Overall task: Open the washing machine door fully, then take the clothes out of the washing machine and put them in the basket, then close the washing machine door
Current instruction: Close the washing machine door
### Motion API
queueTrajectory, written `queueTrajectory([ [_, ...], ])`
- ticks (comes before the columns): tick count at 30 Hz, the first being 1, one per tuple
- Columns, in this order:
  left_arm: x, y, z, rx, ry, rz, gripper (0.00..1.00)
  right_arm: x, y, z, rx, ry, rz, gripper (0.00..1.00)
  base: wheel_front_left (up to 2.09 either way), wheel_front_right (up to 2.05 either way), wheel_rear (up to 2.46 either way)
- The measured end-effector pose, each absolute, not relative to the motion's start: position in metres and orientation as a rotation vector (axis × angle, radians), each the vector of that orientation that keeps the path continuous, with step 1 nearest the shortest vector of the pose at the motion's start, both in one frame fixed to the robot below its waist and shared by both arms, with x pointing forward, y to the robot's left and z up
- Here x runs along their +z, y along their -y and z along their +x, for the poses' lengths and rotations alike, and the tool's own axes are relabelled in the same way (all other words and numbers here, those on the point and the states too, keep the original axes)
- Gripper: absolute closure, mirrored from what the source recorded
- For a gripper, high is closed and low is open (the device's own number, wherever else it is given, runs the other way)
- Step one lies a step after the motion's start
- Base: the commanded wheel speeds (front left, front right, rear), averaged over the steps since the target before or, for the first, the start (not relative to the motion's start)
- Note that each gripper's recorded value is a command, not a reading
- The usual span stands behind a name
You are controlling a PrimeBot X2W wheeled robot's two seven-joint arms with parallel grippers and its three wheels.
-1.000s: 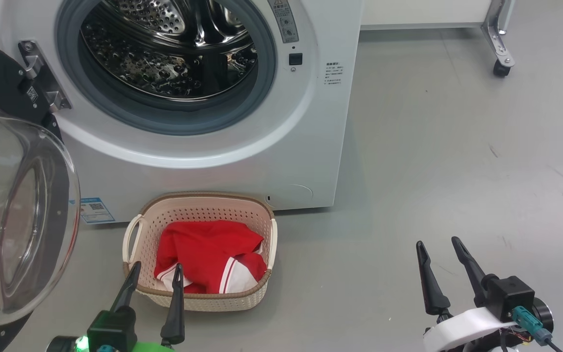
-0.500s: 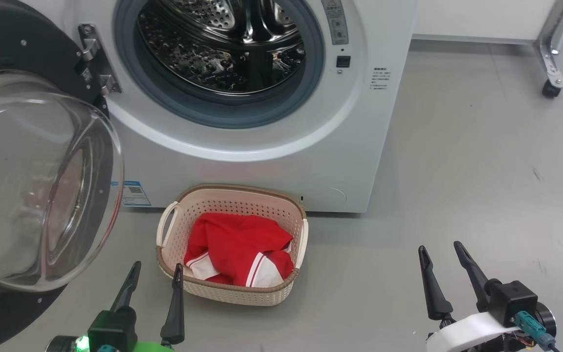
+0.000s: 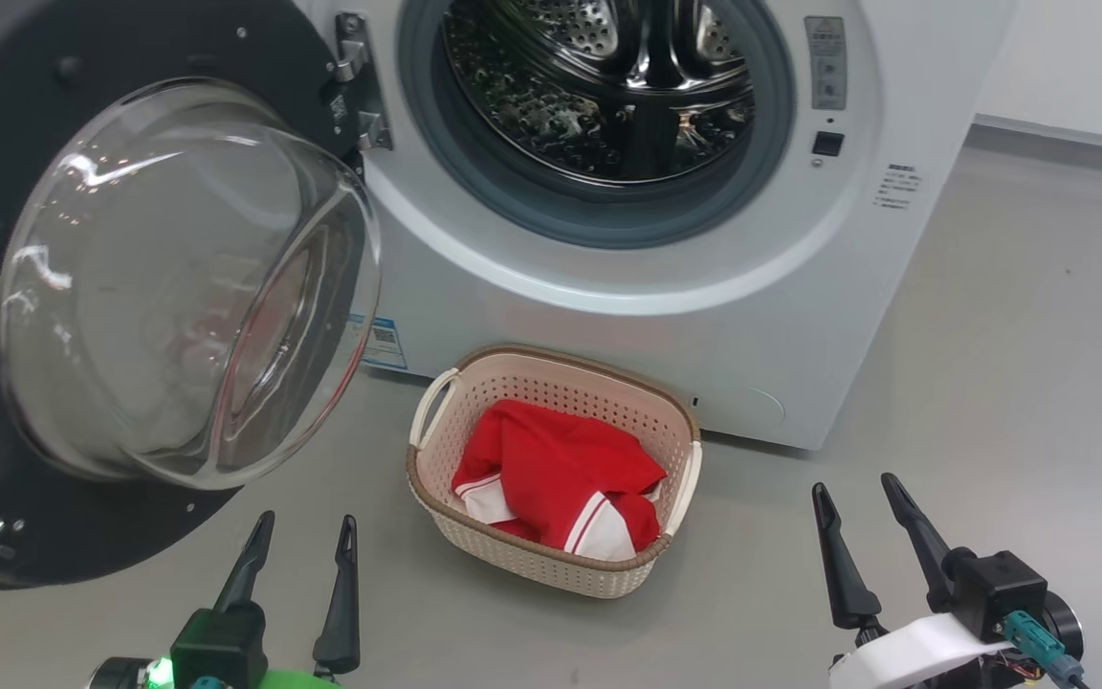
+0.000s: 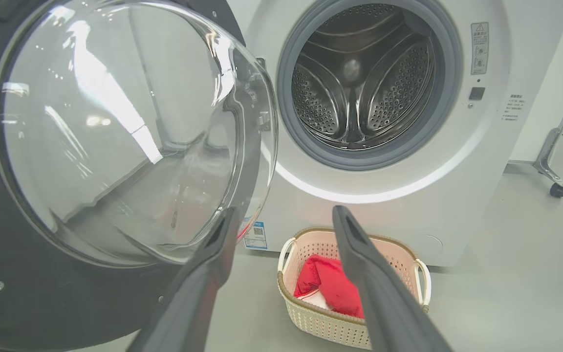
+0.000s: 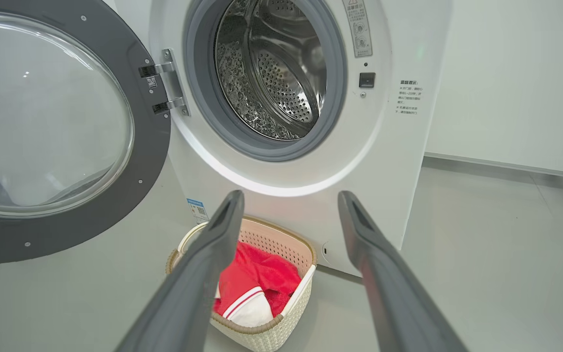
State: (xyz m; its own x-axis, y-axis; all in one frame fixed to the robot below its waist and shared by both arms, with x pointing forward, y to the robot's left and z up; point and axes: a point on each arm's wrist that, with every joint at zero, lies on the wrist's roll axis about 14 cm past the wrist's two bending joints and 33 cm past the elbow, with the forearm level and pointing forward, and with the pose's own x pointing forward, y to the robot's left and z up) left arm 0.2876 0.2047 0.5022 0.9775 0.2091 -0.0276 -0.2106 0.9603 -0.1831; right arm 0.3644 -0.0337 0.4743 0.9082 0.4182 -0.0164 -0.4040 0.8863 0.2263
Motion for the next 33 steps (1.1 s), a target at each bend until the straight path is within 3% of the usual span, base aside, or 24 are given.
queueTrajectory([
  [18,0.501,-0.247,0.257,0.384,0.005,-0.183,0.0,0.465,-0.023,0.361,0.606,-0.112,0.23,0.0,0.0,0.0,0.0],
  [19,0.501,-0.246,0.258,0.38,0.004,-0.186,0.82,0.464,-0.021,0.361,0.601,-0.115,0.23,0.0,0.0,0.0,0.0],
  [20,0.501,-0.246,0.259,0.379,0.004,-0.189,1.0,0.464,-0.021,0.361,0.6,-0.116,0.23,0.0,0.0,0.0,0.0],
  [33,0.525,-0.247,0.262,0.37,0.118,-0.287,1.0,0.464,-0.021,0.361,0.601,-0.116,0.228,0.0,0.0,0.0,0.0],
])
